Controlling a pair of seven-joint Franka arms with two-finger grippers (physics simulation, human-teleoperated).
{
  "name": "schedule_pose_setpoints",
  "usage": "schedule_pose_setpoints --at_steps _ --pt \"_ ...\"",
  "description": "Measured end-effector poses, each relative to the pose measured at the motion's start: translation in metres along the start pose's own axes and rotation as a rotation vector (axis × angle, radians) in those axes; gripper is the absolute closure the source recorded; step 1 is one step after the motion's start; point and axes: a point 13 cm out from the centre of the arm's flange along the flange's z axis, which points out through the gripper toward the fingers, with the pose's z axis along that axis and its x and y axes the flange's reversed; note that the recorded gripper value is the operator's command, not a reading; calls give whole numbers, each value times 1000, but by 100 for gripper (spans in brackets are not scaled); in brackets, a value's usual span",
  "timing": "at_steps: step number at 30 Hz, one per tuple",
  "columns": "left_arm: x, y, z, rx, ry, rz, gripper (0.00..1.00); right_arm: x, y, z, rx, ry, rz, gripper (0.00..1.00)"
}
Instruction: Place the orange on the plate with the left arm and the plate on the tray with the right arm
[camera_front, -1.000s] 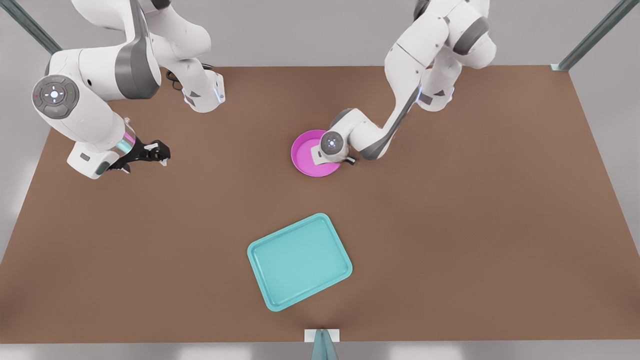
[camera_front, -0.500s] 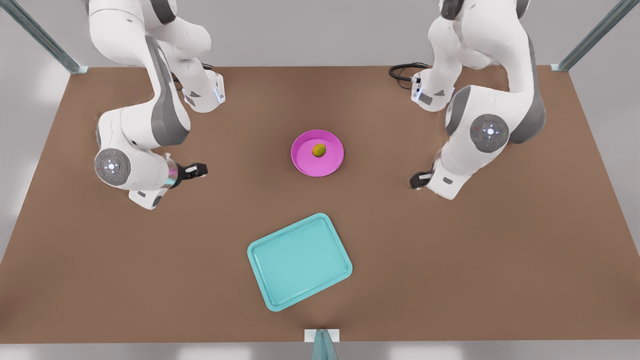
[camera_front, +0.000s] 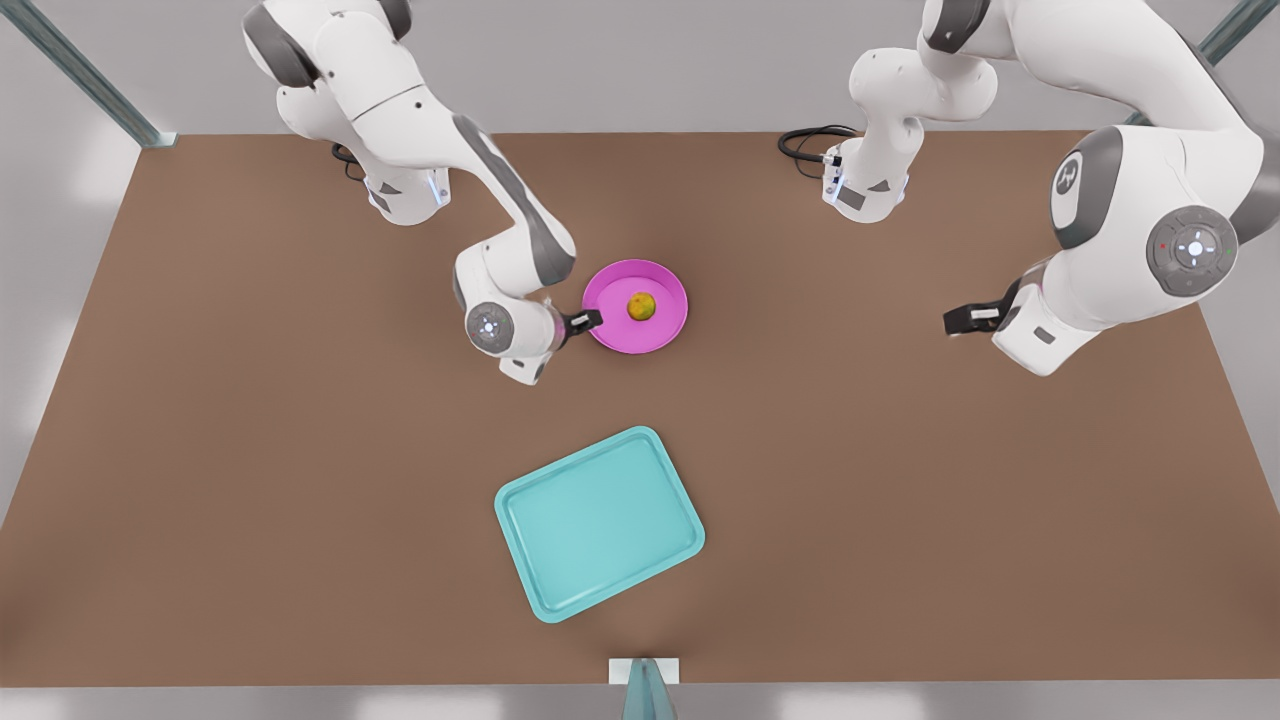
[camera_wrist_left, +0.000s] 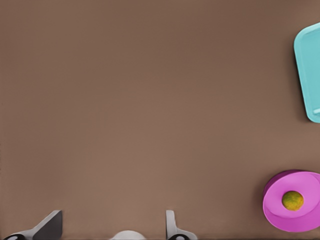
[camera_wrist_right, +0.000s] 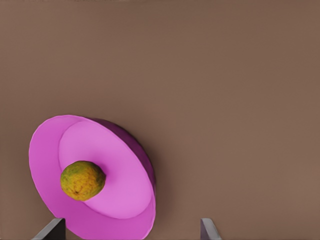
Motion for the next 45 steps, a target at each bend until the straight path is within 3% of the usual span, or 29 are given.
schedule_pose_setpoints --at_steps 7,23,25,27,32,33,40,45 --pt "7 3 0 -3 20 68 0 -4 -25 24 -12 78 21 0" --pt "10 0 1 -3 31 157 0 -4 -23 106 9 205 -141 0" --pt "11 0 0 -2 31 165 0 -5 -22 110 9 208 -155 21" --pt "12 -1 0 -2 32 171 0 -6 -21 111 8 208 -168 31" --pt "14 -1 -1 -2 37 184 0 -7 -8 118 3 211 -210 31" --pt "15 -1 -1 -2 38 185 0 -8 -6 119 1 211 -217 38" --pt "16 -2 0 5 45 198 0 -8 4 124 -6 215 -253 59" --pt "15 -3 1 6 48 204 0 -11 10 124 -10 210 -273 70"
